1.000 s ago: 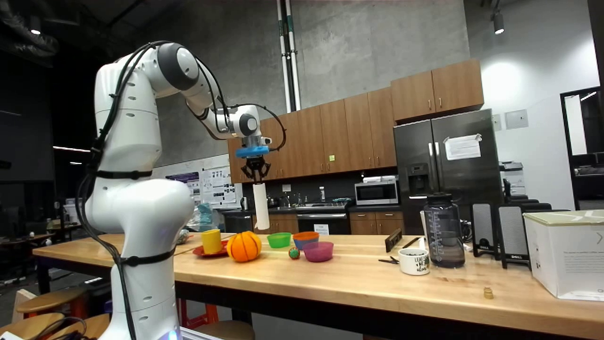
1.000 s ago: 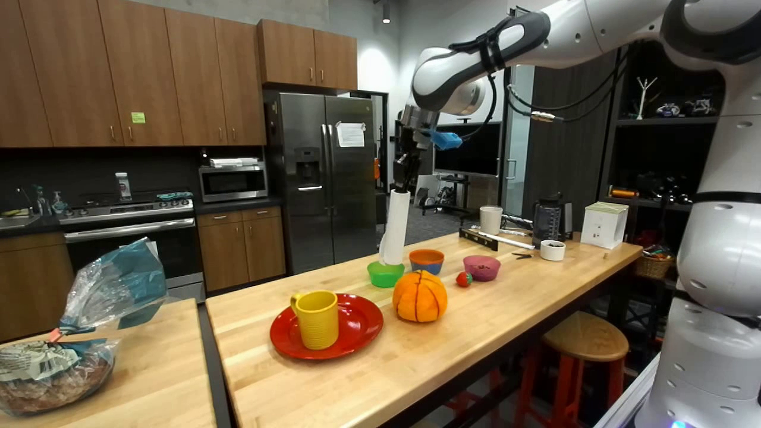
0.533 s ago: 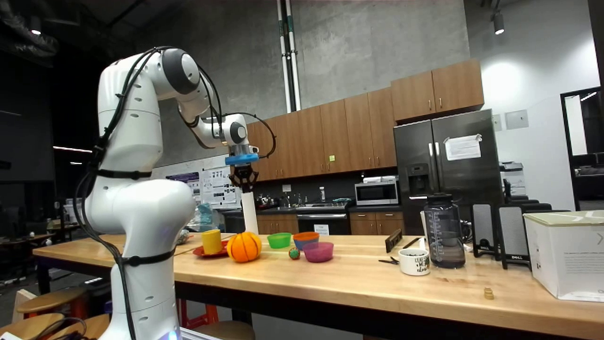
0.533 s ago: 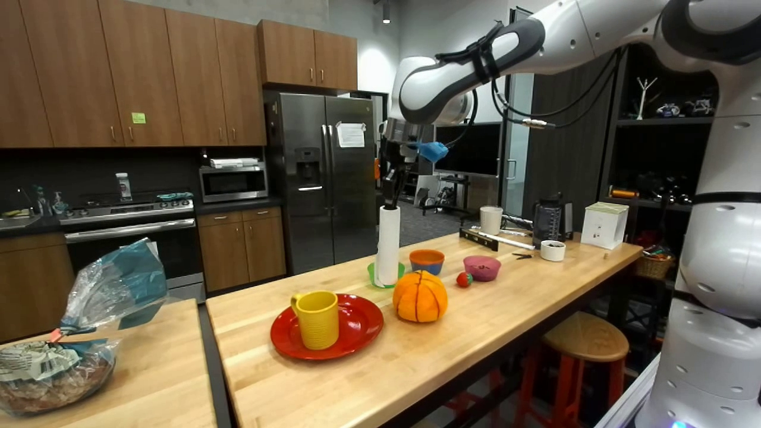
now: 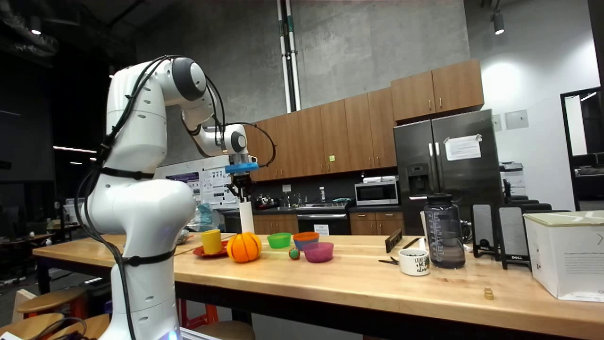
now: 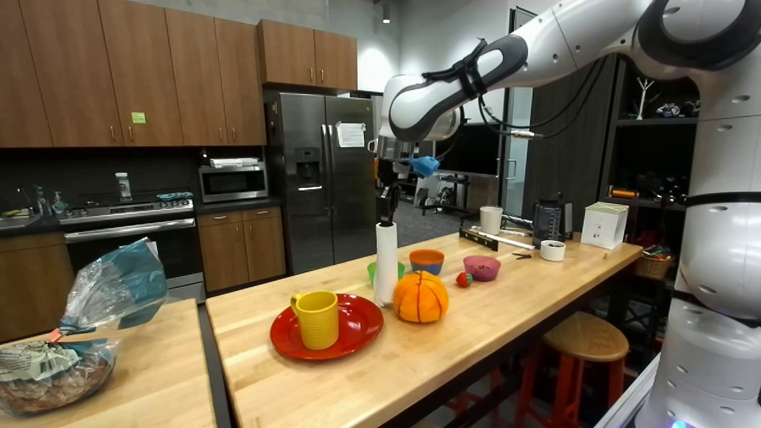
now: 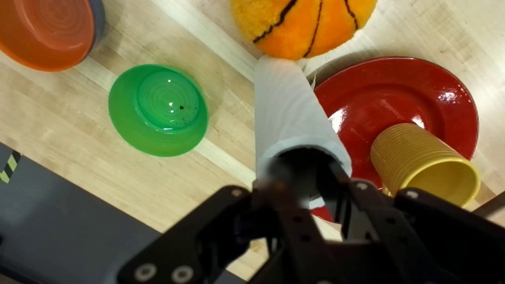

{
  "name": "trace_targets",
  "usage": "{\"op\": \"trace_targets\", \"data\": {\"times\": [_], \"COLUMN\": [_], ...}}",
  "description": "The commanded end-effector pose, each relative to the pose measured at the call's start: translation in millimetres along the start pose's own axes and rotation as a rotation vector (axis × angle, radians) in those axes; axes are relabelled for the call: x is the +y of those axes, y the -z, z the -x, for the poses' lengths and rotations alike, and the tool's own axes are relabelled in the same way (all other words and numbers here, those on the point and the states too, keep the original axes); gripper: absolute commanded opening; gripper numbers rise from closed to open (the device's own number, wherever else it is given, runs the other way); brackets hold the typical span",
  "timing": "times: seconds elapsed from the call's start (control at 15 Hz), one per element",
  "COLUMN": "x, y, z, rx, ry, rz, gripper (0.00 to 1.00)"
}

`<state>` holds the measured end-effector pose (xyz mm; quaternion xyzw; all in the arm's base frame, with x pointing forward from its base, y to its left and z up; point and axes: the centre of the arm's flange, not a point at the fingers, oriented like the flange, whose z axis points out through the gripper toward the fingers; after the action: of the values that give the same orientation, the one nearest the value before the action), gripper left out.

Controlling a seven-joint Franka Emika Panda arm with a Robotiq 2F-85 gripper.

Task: Move the tissue roll to the left

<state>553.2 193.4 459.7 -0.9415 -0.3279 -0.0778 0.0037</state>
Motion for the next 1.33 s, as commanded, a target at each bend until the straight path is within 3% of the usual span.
{"op": "trace_targets", "data": {"times": [0.0, 0.73, 0.87, 0.93, 1.13, 1.27], "x": [0.8, 4.1, 4.5, 4.7, 6.0, 6.5], "y": [-4.1, -7.9, -6.9, -6.6, -5.1, -4.1], "z": [-9.6, -13.7, -13.8, -14.1, -14.6, -14.5], "rx": [-0.025, -0.025, -0.024, -0.023, -0.021, -0.019], "ry": [0.033, 0.034, 0.034, 0.033, 0.031, 0.031], "rz": [0.004, 0.013, 0.014, 0.014, 0.015, 0.016], "gripper": [0.53, 0.51, 0.39, 0.23, 0.12, 0.0]}}
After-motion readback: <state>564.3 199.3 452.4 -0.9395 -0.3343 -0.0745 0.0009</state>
